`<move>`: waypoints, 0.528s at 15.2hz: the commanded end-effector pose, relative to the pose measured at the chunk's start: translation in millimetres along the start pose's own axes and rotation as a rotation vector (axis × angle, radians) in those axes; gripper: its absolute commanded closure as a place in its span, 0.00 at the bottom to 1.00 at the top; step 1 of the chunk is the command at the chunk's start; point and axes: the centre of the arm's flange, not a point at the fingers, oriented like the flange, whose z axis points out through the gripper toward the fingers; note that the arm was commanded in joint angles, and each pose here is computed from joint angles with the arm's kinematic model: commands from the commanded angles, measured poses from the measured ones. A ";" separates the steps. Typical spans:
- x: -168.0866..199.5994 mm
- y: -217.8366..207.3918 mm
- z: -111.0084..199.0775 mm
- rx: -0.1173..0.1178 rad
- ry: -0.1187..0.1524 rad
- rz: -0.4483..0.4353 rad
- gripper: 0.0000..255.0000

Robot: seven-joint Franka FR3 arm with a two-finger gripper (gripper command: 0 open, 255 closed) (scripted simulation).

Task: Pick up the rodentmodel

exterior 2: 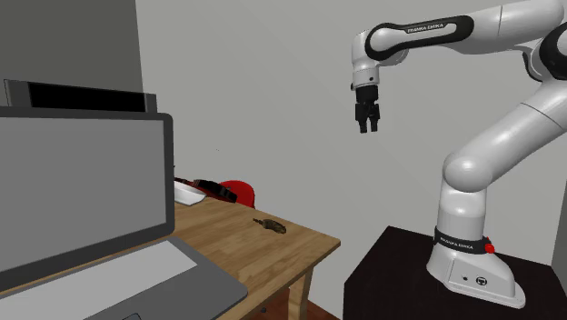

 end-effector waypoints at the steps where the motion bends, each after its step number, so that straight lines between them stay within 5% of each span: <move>1: 0.0 0.0 0.0 0.000 0.000 0.000 0.00; 8: 43.2 -56.2 52.9 0.019 0.027 -0.040 0.00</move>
